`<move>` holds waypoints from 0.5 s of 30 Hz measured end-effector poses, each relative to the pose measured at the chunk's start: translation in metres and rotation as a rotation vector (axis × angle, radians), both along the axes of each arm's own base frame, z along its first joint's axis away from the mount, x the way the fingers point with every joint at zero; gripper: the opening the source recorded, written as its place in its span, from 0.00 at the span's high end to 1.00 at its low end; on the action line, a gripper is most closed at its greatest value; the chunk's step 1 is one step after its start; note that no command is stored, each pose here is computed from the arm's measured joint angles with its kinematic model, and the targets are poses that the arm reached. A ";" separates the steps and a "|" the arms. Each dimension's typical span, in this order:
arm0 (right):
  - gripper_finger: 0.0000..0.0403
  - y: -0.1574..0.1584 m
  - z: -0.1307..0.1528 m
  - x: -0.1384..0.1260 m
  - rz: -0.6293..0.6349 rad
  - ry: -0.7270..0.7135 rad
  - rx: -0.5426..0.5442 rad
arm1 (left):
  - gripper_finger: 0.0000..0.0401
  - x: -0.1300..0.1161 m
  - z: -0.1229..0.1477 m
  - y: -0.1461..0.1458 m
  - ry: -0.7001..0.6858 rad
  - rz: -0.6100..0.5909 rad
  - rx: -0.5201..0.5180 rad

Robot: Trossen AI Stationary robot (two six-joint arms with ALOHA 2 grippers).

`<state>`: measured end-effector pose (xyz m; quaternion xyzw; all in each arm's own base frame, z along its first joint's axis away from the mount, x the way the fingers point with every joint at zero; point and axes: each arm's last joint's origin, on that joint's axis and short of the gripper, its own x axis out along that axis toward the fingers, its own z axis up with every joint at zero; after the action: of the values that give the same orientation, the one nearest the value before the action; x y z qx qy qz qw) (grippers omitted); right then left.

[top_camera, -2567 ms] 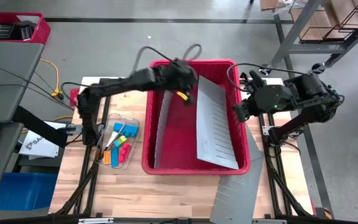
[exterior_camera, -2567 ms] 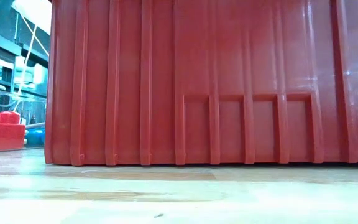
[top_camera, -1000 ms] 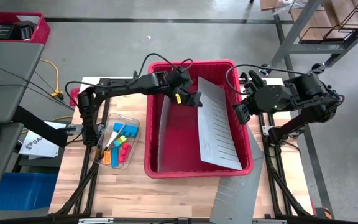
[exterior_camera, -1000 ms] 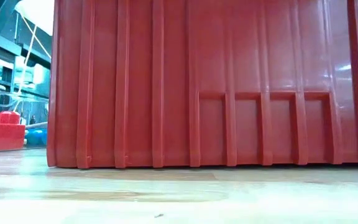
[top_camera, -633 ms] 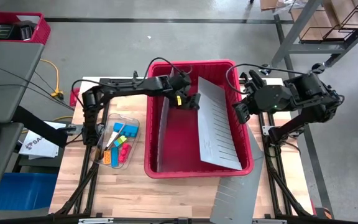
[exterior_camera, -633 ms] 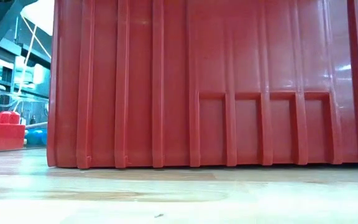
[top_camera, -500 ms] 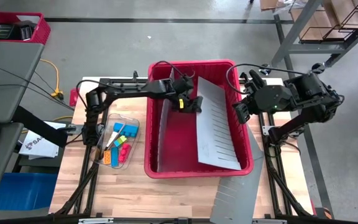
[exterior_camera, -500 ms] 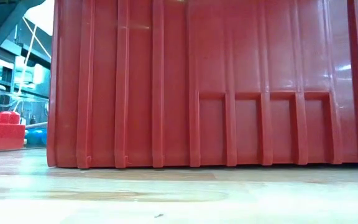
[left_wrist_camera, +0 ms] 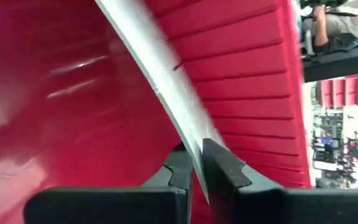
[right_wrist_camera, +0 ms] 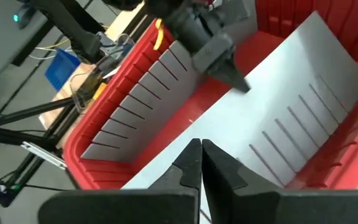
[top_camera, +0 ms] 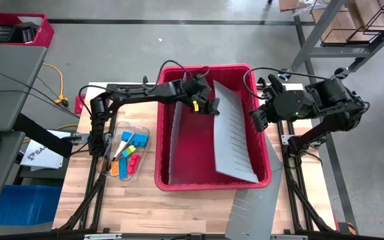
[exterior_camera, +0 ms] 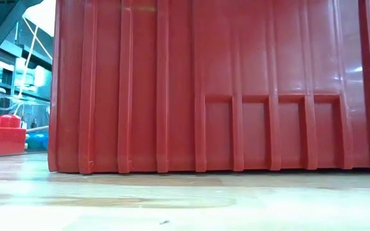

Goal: Sort Items/Unsort Items

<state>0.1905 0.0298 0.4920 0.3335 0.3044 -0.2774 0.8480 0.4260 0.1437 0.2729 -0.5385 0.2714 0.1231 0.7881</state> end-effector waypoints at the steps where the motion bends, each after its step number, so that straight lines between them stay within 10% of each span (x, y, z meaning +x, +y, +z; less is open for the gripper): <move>1: 0.99 0.000 0.000 0.000 -0.003 -0.004 0.007 | 0.97 -0.001 0.005 0.002 0.001 -0.004 -0.001; 15: 0.99 0.000 0.000 0.000 -0.027 -0.006 0.022 | 1.00 -0.025 0.080 0.009 0.033 -0.161 0.157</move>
<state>0.1905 0.0298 0.4917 0.3479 0.3004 -0.2843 0.8414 0.4010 0.1523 0.3529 -0.4494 0.3160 0.0891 0.8308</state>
